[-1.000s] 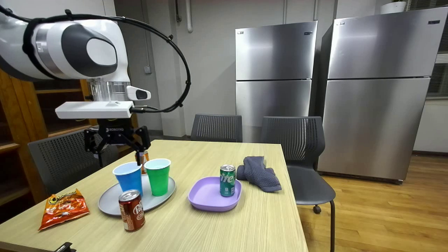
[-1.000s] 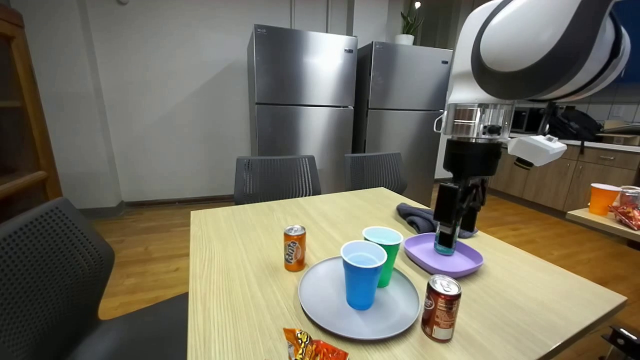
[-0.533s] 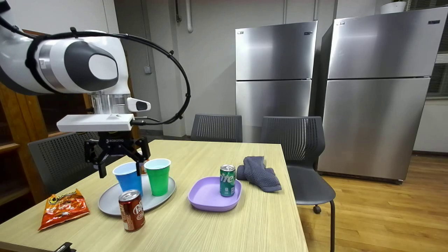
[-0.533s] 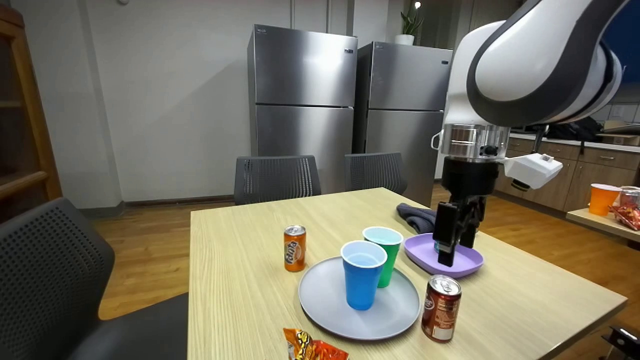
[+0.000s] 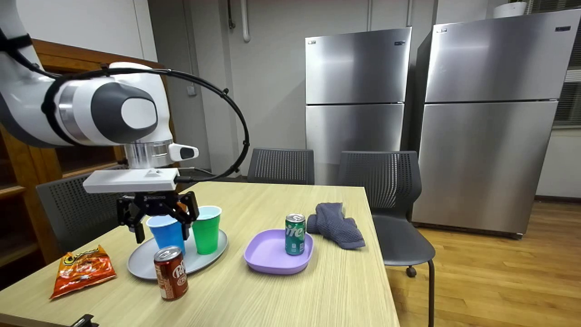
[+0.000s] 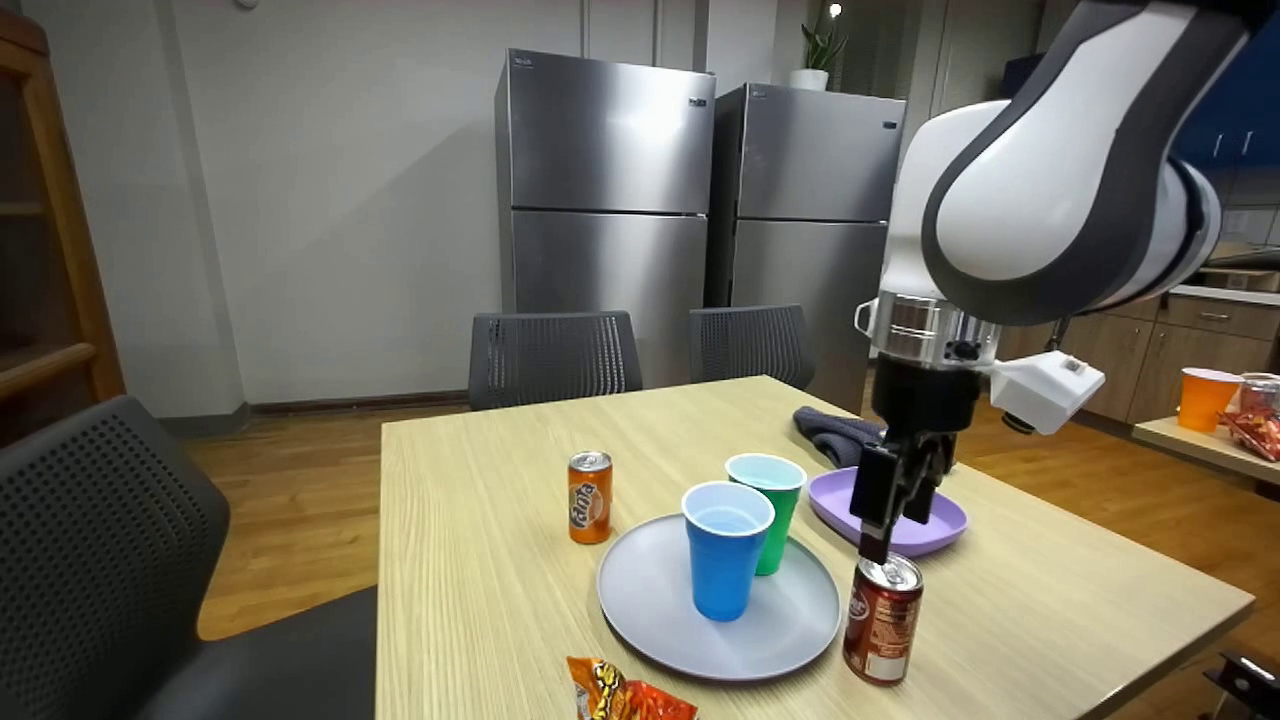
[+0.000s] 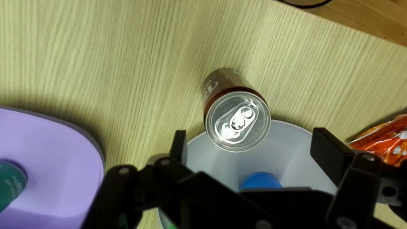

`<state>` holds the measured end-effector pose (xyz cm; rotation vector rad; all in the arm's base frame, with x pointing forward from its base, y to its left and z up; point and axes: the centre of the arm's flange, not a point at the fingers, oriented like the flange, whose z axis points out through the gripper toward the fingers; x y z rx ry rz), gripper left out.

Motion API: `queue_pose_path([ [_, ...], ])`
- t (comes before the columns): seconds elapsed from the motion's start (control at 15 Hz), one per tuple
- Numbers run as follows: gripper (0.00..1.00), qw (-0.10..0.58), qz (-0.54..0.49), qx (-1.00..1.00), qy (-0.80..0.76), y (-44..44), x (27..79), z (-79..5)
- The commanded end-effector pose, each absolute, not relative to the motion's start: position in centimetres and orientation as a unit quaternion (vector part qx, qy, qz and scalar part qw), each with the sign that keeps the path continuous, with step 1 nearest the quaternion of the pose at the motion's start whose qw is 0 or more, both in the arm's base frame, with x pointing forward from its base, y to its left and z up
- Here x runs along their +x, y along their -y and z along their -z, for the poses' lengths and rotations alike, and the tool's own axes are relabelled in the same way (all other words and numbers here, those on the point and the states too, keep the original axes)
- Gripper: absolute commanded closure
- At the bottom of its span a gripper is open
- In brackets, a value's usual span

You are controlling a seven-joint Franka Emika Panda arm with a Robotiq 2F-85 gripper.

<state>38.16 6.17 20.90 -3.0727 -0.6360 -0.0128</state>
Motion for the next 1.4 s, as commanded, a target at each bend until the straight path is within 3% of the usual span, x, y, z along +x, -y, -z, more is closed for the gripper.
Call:
queue_pose_path([
  [0.0, 0.0, -0.006, 0.011, -0.979, 0.203, -6.2, 37.8, -19.1],
  [1.33, 0.0, -0.029, -0.012, -0.977, 0.213, -6.7, 38.7, -15.0],
])
